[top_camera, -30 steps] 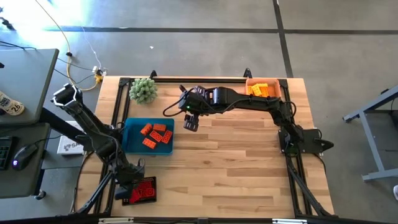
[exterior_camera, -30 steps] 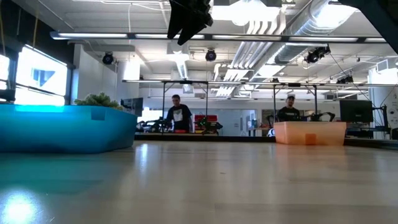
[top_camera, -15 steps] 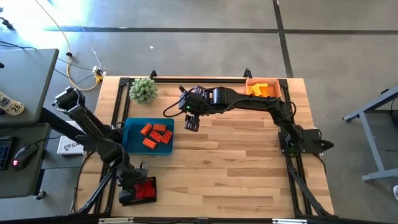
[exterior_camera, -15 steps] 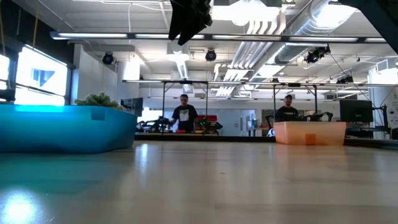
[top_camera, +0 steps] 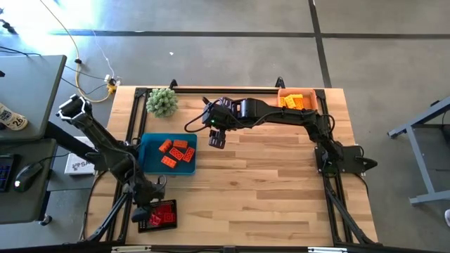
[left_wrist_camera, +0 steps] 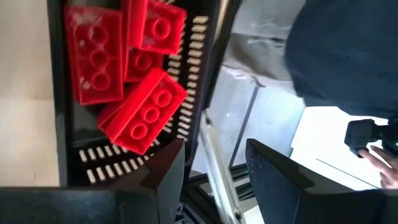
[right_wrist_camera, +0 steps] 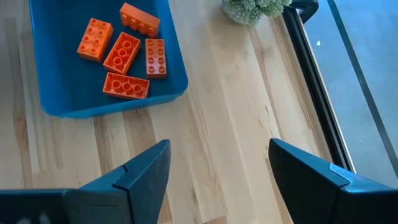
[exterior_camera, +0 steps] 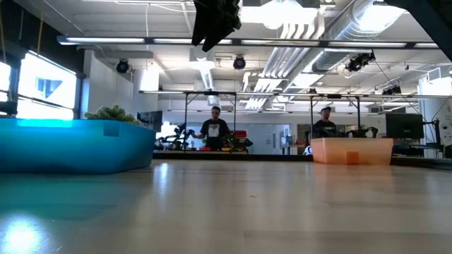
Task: Sort & place blocks by color
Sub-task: Return to Home Position
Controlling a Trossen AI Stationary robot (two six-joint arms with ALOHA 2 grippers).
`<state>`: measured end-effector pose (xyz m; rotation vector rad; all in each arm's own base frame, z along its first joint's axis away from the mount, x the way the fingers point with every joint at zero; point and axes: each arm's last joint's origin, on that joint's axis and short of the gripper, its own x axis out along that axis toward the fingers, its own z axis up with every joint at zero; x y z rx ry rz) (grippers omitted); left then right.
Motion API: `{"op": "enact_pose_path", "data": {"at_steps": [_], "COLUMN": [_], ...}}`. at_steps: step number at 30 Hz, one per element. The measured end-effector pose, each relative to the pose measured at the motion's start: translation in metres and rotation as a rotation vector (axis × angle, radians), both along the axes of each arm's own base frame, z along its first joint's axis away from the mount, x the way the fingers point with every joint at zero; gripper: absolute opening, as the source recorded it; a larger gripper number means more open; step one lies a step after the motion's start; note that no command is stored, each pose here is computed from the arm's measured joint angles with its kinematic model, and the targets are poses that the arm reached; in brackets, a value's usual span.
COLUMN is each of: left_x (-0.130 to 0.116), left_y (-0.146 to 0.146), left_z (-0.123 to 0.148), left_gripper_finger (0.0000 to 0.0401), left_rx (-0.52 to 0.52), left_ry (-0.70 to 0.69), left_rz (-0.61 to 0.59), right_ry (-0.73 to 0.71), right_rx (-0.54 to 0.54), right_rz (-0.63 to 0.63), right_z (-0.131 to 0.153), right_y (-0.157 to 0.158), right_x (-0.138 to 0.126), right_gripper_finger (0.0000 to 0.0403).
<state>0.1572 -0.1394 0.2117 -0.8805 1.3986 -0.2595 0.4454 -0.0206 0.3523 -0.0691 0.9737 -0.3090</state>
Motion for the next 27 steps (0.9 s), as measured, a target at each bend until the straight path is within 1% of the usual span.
{"op": "enact_pose_path", "data": {"at_steps": [3,8,12,16,20,24,27], "left_x": [-0.001,-0.001,0.000,0.000,-0.001,-0.006,-0.013], "left_y": [0.009,0.028,0.046,0.064,0.080,0.094,0.102], "left_z": [0.008,0.023,0.033,0.041,0.049,0.057,0.064], "left_gripper_finger": [0.0159,0.0159,0.0159,0.0159,0.0159,0.0159,0.0159], "left_rx": [-0.010,-0.019,0.019,0.095,0.186,0.310,0.386], "left_ry": [-0.054,-0.190,-0.313,-0.452,-0.574,-0.688,-0.770], "left_rz": [-0.001,0.005,0.036,0.075,0.114,0.163,0.181], "right_ry": [-0.001,-0.005,-0.008,-0.010,-0.019,-0.027,-0.030], "right_rx": [0.000,0.004,0.049,0.086,0.105,0.125,0.160], "right_rz": [-0.001,-0.002,0.020,0.044,0.012,-0.010,-0.004], "right_z": [0.000,0.000,0.000,0.000,0.000,0.000,0.000], "right_y": [0.000,0.000,0.002,0.003,0.003,0.003,0.006], "right_x": [0.000,0.000,0.001,0.001,0.001,0.001,0.001], "right_gripper_finger": [0.0259,0.0259,0.0259,0.0259,0.0259,0.0259,0.0259]}}
